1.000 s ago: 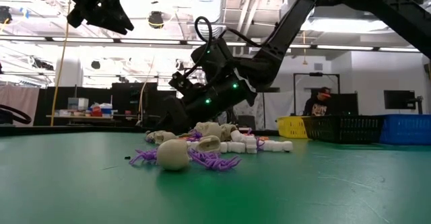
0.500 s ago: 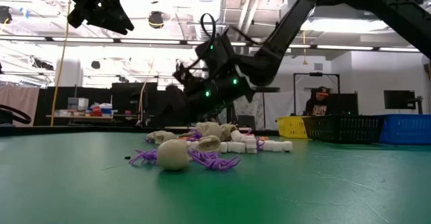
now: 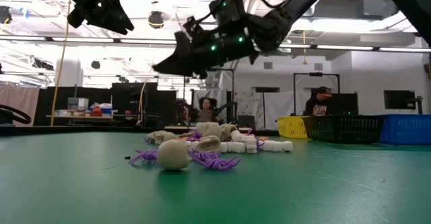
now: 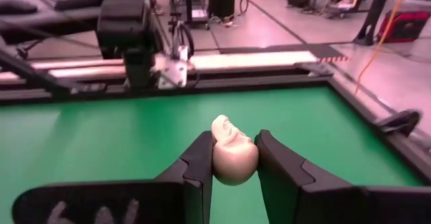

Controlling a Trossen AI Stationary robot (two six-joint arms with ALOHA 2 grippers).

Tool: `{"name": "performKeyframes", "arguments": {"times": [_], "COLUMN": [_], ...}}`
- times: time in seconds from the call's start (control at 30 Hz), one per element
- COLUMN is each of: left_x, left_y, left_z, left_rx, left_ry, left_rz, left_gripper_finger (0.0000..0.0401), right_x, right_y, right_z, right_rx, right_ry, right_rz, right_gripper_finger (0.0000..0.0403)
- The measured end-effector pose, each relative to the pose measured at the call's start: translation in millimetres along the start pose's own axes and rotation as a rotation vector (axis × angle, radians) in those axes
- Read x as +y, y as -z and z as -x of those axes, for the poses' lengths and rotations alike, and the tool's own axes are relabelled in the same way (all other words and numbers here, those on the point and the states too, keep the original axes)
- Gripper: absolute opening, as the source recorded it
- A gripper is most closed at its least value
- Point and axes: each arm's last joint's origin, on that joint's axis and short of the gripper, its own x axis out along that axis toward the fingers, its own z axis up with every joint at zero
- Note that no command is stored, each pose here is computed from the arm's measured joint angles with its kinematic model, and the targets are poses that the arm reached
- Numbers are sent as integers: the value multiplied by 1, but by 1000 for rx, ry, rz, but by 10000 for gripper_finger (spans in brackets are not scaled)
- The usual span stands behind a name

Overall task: Sort Halloween decoration
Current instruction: Put the gray skull toy into the top black basket

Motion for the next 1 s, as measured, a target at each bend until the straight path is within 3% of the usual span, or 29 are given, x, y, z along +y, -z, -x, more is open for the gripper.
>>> {"name": "performKeyframes", "arguments": {"times": [0.23, 0.37, 0.63, 0.83, 1.0], "left_x": [0, 0, 0, 0, 0], "left_y": [0, 0, 0, 1, 2], "left_z": [0, 0, 0, 0, 0], "left_rx": [0, 0, 4, 11, 20], "left_ry": [0, 0, -1, 12, 8], "left_rz": [1, 1, -3, -3, 0], "left_gripper_finger": [121, 121, 121, 121, 121], "right_x": [-10, -15, -23, -30, -33], "right_y": [-22, -21, -14, -8, -4], "right_z": [13, 15, 16, 20, 22], "right_rx": [-25, -5, 55, 92, 127], "right_ry": [27, 67, 327, 592, 672], "right_rz": [8, -30, -67, -110, -121], "right_gripper_finger": [111, 111, 111, 111, 111]}}
